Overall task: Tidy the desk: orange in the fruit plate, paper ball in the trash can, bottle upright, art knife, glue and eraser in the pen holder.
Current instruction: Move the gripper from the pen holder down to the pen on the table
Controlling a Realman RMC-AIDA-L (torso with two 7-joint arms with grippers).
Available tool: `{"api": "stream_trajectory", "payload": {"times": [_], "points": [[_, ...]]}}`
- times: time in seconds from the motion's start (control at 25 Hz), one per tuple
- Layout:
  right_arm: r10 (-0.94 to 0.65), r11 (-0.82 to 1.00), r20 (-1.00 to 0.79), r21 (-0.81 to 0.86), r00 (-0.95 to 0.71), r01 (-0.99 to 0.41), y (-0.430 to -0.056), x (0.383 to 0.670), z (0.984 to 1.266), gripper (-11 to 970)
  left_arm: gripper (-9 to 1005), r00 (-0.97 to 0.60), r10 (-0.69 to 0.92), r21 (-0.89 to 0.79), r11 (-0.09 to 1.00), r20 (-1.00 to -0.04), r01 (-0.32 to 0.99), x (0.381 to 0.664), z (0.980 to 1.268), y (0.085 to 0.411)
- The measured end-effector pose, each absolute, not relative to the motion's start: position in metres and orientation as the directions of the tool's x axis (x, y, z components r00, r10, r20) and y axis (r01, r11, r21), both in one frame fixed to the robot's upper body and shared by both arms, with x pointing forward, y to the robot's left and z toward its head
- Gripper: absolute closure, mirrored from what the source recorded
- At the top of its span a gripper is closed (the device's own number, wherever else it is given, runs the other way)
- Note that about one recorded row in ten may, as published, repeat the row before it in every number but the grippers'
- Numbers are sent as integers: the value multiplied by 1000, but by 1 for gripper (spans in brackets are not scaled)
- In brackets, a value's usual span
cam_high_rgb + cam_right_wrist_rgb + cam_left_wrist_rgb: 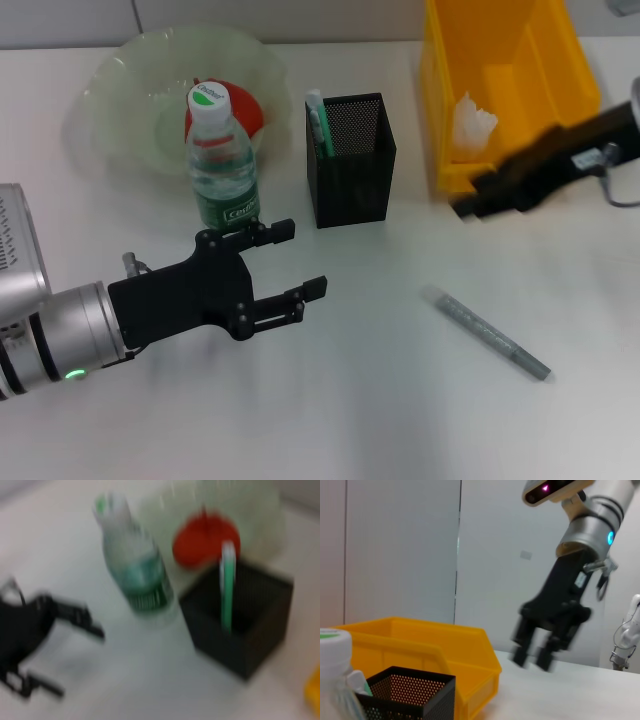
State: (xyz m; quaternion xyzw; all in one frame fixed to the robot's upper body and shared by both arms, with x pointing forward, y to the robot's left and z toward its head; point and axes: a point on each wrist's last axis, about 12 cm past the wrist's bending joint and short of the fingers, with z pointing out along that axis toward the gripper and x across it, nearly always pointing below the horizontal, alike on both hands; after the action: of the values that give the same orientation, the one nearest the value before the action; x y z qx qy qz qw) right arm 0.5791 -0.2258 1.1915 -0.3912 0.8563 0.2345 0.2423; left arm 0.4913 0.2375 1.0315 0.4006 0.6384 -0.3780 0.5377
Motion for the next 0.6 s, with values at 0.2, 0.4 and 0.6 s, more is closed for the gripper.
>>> {"api": "stream_trajectory", "payload": {"times": [0.2, 0.4, 0.6], "points": [[-639, 634, -355, 259, -683, -728, -209, 577, 1210, 515, 245, -96, 105, -49, 384, -990, 922, 493, 1033, 235], [-663, 667, -193, 287, -723, -688, -191, 585, 1205, 522, 245, -95, 103, -49, 381, -990, 923, 492, 1033, 235], [-678, 686, -81, 287, -731, -669, -176, 594, 1181, 529, 245, -100, 101, -54, 383, -990, 922, 490, 1032, 236]]}}
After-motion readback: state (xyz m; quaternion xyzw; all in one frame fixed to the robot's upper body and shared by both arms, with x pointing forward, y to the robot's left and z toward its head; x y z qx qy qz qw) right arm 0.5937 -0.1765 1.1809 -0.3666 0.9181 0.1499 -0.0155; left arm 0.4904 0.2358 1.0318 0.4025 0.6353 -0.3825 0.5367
